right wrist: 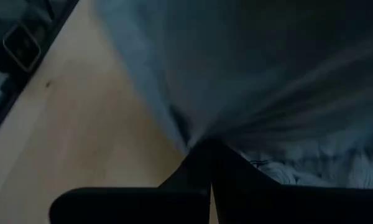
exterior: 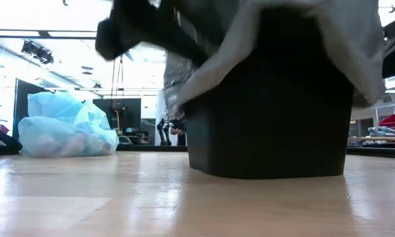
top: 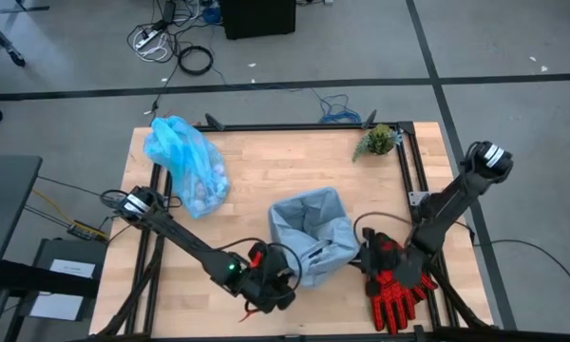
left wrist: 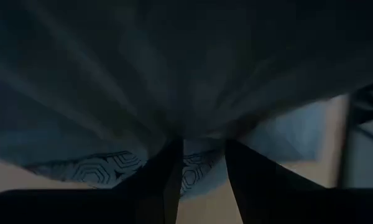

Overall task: Place trash/remove bag and relplace
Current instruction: Put the gray trash bag into the trash bin

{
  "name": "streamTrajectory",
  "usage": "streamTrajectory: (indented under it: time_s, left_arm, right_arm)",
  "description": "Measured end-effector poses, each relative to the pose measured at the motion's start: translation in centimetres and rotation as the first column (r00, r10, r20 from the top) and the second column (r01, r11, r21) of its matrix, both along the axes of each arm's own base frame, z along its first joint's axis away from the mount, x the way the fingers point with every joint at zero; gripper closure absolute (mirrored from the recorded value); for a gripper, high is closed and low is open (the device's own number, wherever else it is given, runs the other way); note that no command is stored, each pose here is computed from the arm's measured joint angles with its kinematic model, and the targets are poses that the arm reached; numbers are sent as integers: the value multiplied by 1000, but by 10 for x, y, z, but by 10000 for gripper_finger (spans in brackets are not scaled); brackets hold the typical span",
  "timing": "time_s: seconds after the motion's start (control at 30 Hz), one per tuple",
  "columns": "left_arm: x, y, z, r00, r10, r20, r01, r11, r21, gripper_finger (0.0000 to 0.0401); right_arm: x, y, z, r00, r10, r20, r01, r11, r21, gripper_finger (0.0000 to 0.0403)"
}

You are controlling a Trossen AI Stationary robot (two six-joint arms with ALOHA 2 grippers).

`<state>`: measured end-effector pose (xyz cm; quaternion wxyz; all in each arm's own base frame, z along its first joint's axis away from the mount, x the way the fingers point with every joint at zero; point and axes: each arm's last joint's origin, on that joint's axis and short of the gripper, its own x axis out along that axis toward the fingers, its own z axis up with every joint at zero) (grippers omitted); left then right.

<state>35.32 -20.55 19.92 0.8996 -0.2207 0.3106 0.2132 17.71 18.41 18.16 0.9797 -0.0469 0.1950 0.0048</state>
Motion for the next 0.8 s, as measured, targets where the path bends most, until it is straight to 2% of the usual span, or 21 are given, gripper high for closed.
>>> streamTrajectory:
  time_s: [0.17,0.33,0.53,0.6,0.73,0.8]
  left_arm:
    - [-3,11,-15,996,91,-15,-92,994,-52,270]
    - [-3,10,-15,995,100,-13,-101,991,-86,270]
    - [-3,10,-16,995,99,-21,-100,992,-82,292]
    - [-2,9,-13,996,93,1,-92,991,-95,305]
    - [4,-6,4,998,-9,62,18,989,-143,323]
    - [3,-10,10,998,-24,59,33,988,-150,327]
  right_arm:
    - [7,22,3,999,-20,26,23,990,-138,403]
    - [2,32,10,999,-41,12,43,966,-253,403]
    - [-1,35,29,1000,18,3,-16,933,-360,403]
    - [0,37,33,999,50,-8,-50,927,-372,403]
    - [1,42,40,995,101,5,-92,921,-378,403]
    - [3,45,41,992,128,13,-113,916,-384,403]
